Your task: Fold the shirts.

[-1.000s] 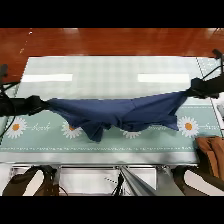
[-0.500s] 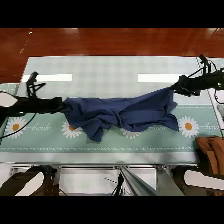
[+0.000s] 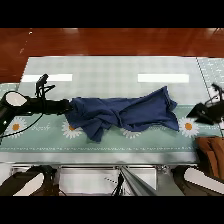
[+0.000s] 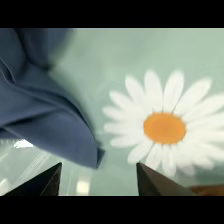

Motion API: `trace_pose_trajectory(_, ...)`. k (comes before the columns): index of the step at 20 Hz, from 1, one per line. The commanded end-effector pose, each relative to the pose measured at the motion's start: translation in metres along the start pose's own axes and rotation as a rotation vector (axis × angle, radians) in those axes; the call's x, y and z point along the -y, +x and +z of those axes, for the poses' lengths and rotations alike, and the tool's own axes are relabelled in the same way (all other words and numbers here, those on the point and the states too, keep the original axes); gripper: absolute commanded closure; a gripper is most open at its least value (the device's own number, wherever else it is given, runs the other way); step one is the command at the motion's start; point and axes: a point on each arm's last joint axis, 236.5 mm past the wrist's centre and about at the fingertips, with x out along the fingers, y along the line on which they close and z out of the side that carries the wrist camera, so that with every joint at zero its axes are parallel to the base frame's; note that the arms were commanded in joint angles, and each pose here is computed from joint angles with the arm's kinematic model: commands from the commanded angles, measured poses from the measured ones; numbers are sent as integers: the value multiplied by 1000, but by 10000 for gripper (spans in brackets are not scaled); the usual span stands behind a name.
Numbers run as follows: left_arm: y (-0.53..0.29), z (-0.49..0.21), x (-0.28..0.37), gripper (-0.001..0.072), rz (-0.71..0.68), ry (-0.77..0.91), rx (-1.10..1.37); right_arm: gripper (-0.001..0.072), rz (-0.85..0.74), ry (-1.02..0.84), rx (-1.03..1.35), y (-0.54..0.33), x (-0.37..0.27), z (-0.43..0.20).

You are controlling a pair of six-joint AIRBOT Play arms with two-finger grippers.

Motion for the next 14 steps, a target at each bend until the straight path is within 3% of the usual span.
trace_pose_trajectory(1,1,-2,1,685,-1,2,-9,156,123,77,-63,34,-1,-38)
trace_pose_trajectory(7,0,-5,2,684,-8,0,-19,162,245,164,83,74,-37,-13)
trace_pose_trajectory(8,0,-5,2,684,-8,0,-19,194,231,153,100,78,-42,-7)
trace_pose_trajectory(9,0,-4,2,685,-8,0,-17,316,222,141,119,82,-49,-2)
trace_pose_trajectory(10,0,-4,2,685,-7,0,-15,534,231,121,135,82,-60,4)
trace_pose_trajectory(11,-2,-1,3,685,-8,3,-9,691,248,100,141,78,-70,8)
trace_pose_trajectory(14,-35,29,30,686,-36,77,87,692,300,-82,232,14,-108,33)
